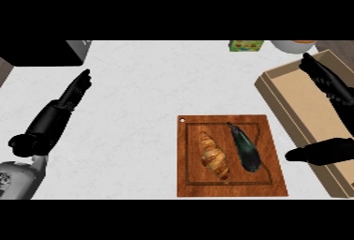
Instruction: Pick the croissant from the cutting board and place it in the cardboard box
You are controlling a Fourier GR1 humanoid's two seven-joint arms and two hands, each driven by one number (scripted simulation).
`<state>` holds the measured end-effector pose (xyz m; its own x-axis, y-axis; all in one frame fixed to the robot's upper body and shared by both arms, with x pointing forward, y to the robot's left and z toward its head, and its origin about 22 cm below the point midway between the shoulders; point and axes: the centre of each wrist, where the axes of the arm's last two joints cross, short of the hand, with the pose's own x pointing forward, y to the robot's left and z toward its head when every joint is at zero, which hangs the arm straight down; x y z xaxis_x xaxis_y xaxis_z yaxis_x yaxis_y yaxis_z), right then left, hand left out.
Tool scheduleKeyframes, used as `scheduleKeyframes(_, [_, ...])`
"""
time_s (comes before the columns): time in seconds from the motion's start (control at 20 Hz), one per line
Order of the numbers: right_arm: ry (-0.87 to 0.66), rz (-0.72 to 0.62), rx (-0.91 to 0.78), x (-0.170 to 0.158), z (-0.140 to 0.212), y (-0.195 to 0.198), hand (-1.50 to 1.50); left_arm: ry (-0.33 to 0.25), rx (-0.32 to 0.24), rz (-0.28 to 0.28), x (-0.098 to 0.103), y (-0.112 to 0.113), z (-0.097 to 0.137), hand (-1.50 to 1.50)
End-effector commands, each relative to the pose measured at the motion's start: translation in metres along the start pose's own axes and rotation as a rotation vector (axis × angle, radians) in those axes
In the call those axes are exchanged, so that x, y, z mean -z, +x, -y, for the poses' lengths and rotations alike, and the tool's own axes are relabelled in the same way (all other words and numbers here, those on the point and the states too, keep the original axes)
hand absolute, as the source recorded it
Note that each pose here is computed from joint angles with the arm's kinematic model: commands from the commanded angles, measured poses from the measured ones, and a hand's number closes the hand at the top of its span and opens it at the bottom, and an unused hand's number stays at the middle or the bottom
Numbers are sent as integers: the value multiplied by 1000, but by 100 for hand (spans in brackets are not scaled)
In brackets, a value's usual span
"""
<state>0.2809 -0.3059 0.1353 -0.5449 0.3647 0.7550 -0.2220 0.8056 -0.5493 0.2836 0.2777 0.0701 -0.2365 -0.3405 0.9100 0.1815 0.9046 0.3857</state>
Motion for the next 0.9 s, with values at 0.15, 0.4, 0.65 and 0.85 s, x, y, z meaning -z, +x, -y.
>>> scheduleKeyframes(0.15, [200,144,-268,13,14,7,-150,-34,20,24,8,1,17,0])
scheduleKeyframes(0.4, [405,62,-458,9,-6,33,-150,-40,19,0,8,0,-5,0])
scheduleKeyframes(0.65, [596,-7,-633,22,-38,64,-150,-38,-1,5,15,5,13,0])
scheduleKeyframes(0.85, [645,-42,-709,24,-62,97,-150,-36,8,1,-1,-16,7,0])
